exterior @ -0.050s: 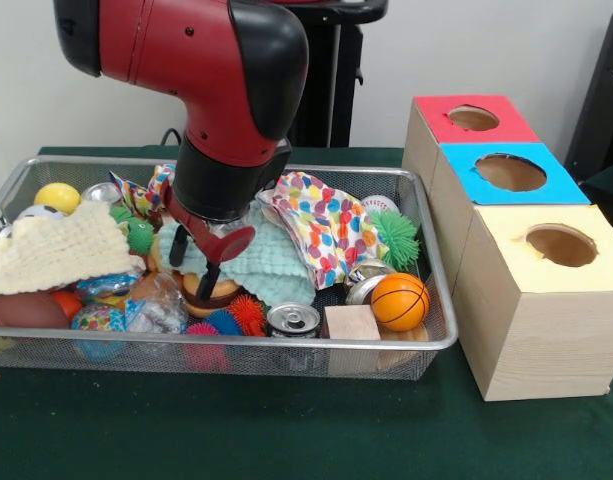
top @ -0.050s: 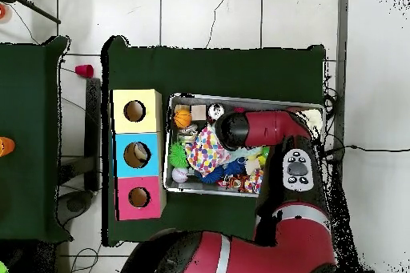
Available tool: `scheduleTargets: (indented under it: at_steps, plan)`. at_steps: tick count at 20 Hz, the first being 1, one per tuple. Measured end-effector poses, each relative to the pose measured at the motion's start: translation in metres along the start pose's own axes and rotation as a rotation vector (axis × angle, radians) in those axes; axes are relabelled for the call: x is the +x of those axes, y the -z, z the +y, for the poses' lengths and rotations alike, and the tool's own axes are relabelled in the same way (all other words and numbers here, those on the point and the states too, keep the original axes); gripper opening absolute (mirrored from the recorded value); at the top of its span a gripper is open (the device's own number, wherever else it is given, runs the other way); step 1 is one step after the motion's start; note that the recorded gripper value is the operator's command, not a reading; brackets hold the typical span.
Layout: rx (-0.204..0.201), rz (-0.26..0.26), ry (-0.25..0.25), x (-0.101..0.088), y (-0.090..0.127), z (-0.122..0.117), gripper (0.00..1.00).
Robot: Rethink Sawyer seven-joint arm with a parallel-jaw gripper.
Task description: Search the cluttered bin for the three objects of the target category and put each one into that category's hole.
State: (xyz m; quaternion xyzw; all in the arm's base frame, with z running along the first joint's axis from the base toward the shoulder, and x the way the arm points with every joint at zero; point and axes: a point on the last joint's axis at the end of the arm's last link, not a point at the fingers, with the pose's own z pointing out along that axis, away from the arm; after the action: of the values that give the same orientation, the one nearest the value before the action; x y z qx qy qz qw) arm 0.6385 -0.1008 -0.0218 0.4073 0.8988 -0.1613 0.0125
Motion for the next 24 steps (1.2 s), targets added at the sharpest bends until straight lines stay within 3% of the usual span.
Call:
scheduleTargets:
  at_steps: [17, 24]
  plan:
    - [-0.003, -0.101, 0.104, -0.004, -0.027, -0.008, 1.0]
    - [0.025, -0.143, 0.151, -0.003, -0.035, -0.007, 1.0]
